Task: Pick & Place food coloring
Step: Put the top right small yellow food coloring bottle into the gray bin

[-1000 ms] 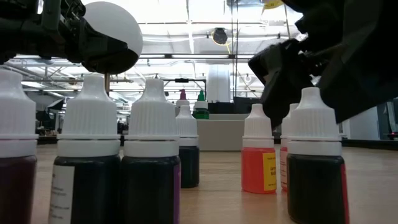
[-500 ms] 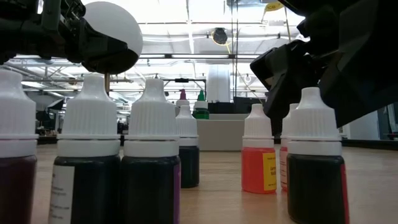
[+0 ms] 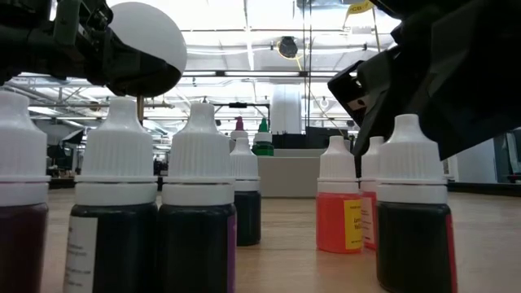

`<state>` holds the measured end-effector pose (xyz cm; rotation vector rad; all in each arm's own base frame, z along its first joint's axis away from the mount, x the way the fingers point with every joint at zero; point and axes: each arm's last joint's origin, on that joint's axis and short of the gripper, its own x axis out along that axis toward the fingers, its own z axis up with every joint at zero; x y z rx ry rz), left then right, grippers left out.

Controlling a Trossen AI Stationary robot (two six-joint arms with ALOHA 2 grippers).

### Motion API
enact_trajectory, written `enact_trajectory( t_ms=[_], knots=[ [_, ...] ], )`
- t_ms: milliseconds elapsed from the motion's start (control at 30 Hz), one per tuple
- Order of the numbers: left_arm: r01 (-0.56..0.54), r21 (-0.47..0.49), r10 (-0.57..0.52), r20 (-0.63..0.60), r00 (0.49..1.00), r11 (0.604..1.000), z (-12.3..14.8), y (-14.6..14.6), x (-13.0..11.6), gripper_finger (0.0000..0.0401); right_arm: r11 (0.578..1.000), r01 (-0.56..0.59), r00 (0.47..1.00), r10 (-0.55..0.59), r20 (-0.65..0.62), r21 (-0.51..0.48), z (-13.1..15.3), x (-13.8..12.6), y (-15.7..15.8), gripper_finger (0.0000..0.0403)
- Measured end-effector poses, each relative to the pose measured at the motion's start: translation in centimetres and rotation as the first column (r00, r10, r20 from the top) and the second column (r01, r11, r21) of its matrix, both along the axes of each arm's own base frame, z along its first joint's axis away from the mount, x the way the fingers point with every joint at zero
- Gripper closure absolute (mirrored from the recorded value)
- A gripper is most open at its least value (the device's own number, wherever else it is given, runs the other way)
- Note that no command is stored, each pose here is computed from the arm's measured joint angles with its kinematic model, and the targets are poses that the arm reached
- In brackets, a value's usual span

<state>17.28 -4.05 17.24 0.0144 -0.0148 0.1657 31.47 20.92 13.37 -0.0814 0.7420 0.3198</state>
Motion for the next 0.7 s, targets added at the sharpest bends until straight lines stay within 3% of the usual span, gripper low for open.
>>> enact_trajectory(
  t_ms=[167, 500, 700],
  knots=[
    [-0.001, 0.001, 0.001, -0.002, 1.000, 1.000, 0.0, 0.0, 0.0, 0.0364, 1.000, -0.009, 1.000, 0.009, 0.005, -0.008, 0.0, 0.0, 0.0, 0.0360],
    [-0.001, 0.003, 0.001, -0.009, 1.000, 1.000, -0.1, 0.0, 0.0, 0.0364, 1.000, -0.018, 1.000, 0.018, 0.007, -0.016, 0.2, -0.1, 0.1, 0.0355],
    [-0.001, 0.005, 0.001, -0.016, 1.000, 1.000, -0.2, 0.0, 0.0, 0.0364, 0.999, -0.031, 0.998, 0.032, 0.045, -0.010, 2.3, -0.5, -0.2, 0.0358]
  ],
)
